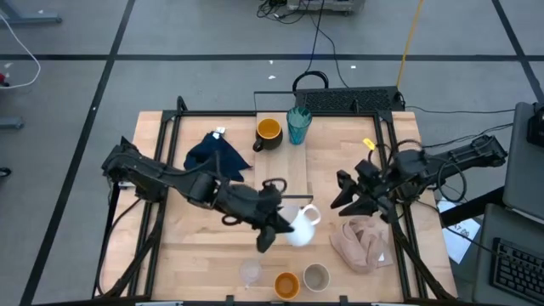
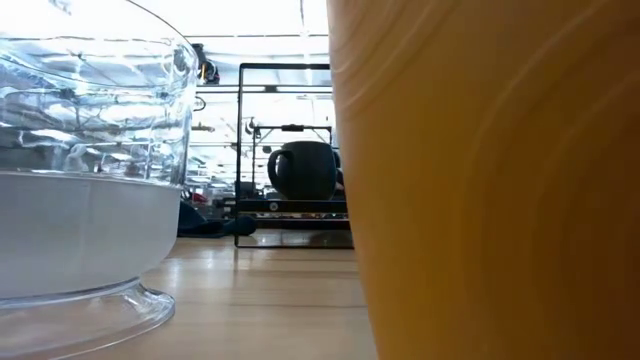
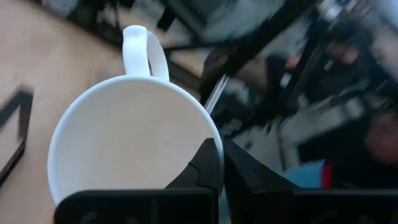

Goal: Stack small to large cups/mugs on shelf
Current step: Put the white mug on the shelf

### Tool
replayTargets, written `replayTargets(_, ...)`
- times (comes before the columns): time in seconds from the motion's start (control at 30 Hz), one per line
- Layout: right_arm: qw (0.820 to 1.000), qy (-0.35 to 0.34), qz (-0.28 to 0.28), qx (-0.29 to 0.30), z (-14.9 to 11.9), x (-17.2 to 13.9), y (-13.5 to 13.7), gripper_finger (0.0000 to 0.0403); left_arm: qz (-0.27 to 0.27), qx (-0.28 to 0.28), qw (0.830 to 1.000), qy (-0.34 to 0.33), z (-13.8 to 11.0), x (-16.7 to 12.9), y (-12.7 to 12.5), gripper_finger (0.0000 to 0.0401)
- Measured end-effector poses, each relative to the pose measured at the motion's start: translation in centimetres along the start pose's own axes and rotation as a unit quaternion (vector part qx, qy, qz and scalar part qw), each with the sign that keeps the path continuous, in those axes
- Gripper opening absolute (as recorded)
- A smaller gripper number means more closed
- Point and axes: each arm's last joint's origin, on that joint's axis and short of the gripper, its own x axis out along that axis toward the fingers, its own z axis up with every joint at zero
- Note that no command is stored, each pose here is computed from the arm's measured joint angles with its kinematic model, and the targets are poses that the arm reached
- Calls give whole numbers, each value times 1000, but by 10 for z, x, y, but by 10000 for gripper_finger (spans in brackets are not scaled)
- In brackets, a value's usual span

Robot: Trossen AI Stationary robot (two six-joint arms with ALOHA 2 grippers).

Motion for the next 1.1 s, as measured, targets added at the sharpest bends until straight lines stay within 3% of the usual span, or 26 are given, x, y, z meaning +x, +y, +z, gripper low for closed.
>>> replayTargets(0.1, 999, 33, -28, -22, -7, 2, -7, 157, -15, -8, 1000, -25, 6, -3, -6, 3)
replayTargets(0.2, 998, 29, -36, -41, -5, 2, -11, 179, 1, -51, 998, -26, 4, -2, -4, 5)
replayTargets(0.37, 996, 28, -51, -68, -2, 0, -16, 203, 11, -77, 997, -28, 4, -1, -3, 4)
replayTargets(0.6, 992, 64, -91, -67, -7, -4, -27, 212, 31, -88, 996, -4, -3, -2, -1, 4)
replayTargets(0.8, 991, 95, -93, -5, -6, 0, -42, 212, 38, -87, 995, 14, -5, -2, 2, 3)
replayTargets(1.1, 986, 149, -77, -9, 24, 28, -50, 212, 31, -76, 996, 31, 2, -2, 11, 5)
